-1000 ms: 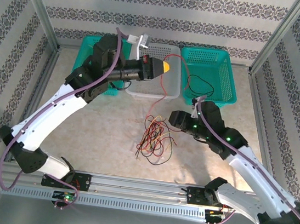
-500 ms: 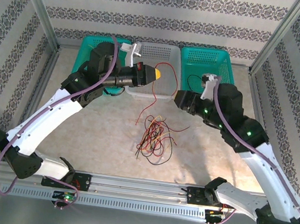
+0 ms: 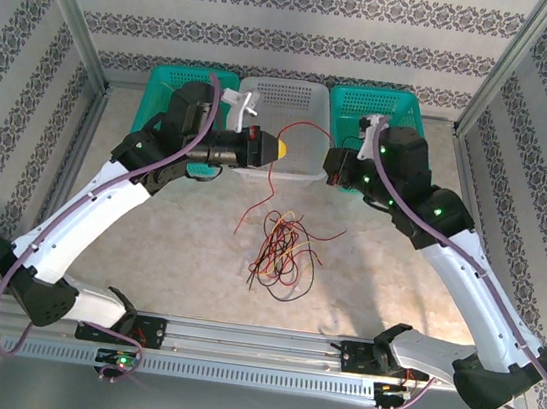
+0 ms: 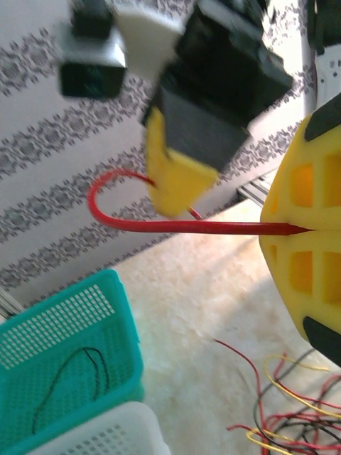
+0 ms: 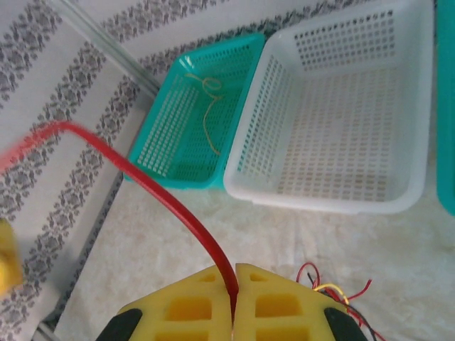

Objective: Untangle the cables

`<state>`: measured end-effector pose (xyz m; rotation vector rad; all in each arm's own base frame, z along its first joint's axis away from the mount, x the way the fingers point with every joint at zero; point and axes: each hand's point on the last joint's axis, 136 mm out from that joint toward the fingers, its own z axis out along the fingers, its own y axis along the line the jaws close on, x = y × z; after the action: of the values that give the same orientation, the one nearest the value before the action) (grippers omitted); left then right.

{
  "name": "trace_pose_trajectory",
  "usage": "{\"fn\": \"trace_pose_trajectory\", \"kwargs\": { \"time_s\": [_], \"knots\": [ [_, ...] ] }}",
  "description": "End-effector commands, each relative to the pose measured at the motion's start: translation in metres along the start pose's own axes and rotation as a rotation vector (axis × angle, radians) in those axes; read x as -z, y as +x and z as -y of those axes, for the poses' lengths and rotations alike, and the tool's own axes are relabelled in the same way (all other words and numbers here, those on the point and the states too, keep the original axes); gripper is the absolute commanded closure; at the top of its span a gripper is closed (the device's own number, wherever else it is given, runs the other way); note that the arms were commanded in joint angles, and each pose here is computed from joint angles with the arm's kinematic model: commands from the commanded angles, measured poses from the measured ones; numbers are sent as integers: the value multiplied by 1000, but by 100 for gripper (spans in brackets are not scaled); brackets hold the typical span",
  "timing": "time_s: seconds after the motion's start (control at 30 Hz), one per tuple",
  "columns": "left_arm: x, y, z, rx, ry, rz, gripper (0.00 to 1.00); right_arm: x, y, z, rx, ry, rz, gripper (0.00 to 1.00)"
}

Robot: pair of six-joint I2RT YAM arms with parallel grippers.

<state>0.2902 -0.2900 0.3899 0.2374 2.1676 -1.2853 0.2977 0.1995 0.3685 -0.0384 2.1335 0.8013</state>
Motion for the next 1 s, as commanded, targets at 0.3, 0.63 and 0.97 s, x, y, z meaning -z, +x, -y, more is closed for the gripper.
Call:
{"fn": "trace_pose_trajectory", "kwargs": {
  "time_s": [0.3, 0.63, 0.97],
  "knots": [
    [-52, 54, -32, -94, -60, -335, 100, -5, -44, -18, 31, -50, 59, 100],
    [-56, -58, -58, -125, -205, -105, 100, -5, -63, 12, -44, 31, 78, 67],
    [-75, -189, -103, 22, -142, 221, 100, 10, -36, 53, -121, 90, 59, 54]
  ]
}}
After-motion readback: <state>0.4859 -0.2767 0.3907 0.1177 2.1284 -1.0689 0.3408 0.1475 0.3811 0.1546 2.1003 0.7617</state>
